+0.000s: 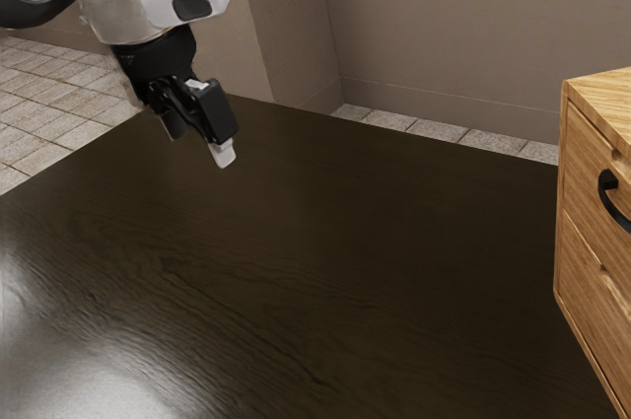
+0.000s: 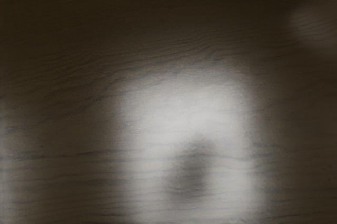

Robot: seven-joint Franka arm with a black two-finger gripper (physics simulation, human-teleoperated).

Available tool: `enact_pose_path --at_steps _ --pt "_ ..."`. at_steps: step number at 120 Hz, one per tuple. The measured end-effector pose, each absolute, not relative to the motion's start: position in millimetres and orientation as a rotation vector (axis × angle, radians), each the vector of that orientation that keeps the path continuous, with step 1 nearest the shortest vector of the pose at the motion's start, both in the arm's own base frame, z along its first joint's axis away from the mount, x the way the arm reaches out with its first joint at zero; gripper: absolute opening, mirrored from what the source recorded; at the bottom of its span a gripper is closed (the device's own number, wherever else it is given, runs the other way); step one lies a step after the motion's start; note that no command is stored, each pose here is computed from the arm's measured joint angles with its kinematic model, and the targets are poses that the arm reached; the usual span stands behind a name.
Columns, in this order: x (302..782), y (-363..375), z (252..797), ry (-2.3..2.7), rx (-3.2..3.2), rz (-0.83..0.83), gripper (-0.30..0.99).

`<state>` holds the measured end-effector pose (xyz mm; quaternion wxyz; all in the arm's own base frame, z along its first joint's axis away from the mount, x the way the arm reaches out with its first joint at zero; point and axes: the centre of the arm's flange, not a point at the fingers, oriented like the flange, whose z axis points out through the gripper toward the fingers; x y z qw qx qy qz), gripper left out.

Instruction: Pull the drawer handle with one arm to open the drawer

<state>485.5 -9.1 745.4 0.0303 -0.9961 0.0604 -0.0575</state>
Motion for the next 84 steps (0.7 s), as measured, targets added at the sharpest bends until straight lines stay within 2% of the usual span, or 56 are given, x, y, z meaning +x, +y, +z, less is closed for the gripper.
enact_pose_path --at_steps 34,43,57,84 --pt "496 -8 748 0.252 -3.046 -0.280 0.69" --pt "506 -17 743 0.441 -3.017 -0.328 0.69" --pt "508 -72 744 0.887 -2.885 -0.458 0.69" --pt "525 -95 738 1.444 -2.654 -0.589 0.69"
